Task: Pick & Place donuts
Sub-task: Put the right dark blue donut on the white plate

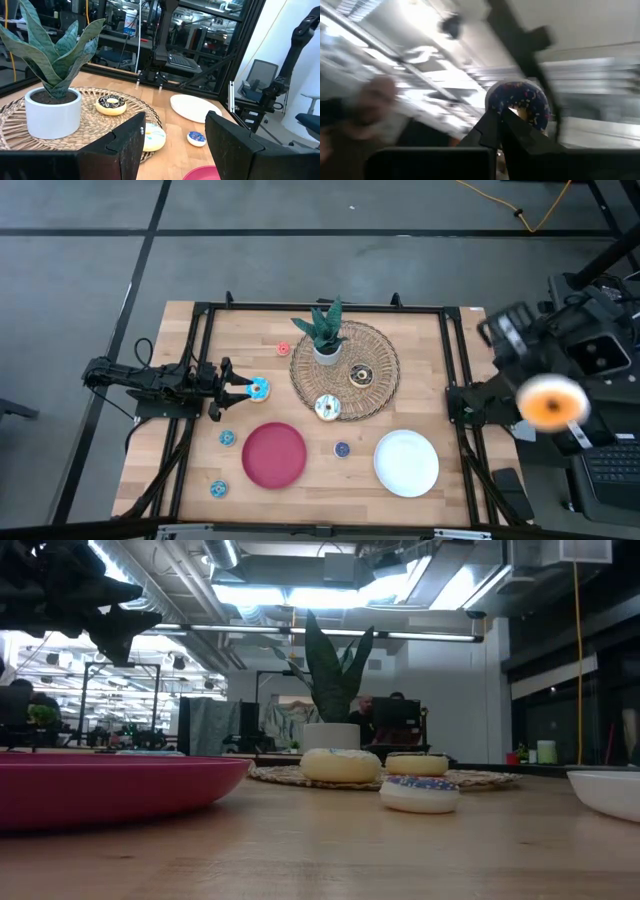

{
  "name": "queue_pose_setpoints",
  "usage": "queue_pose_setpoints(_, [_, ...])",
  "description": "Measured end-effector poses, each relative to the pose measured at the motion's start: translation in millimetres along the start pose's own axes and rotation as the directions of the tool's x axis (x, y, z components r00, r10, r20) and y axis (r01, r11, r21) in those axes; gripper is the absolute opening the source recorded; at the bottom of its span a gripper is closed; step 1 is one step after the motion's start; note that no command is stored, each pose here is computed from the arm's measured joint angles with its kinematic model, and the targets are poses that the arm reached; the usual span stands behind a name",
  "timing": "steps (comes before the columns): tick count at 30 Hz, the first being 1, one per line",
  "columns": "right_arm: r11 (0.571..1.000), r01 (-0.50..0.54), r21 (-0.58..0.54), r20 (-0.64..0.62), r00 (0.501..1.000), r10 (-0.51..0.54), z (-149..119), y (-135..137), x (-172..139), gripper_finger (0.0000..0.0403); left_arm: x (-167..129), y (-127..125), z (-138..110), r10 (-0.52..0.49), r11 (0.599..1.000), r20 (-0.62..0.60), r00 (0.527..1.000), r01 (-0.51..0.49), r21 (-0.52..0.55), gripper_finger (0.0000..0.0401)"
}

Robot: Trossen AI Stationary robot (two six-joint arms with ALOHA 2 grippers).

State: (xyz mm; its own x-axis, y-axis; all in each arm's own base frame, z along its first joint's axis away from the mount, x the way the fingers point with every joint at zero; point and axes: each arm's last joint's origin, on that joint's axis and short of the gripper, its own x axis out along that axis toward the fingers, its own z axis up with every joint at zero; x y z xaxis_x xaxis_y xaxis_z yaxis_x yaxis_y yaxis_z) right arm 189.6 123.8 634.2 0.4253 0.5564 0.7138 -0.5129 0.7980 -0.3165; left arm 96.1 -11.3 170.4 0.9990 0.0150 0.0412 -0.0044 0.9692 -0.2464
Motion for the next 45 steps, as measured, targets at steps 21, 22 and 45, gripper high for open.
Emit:
queue_pose_setpoints(21, [0.18, 0.711, -0.68, -0.138, 0.116, -0.984, 11, -44, -38, 0.0016, 0, 0, 0, 0.0, 1.0, 0.0, 1.0, 0.0, 0.0, 0.0198])
queue_pose_setpoints(22, [0.151, 0.705, -0.693, -0.139, 0.076, -0.987, 8, -46, -39, 0.0016, 0, 0, 0, 0.0, 1.0, 0.0, 1.0, 0.0, 0.0, 0.0198])
queue_pose_setpoints(45, [-0.136, 0.322, -0.937, -0.005, -0.401, -0.916, -33, -68, -68, 0.0016, 0, 0, 0, 0.001, 1.0, 0.0, 1.0, -0.001, 0.0, 0.0198])
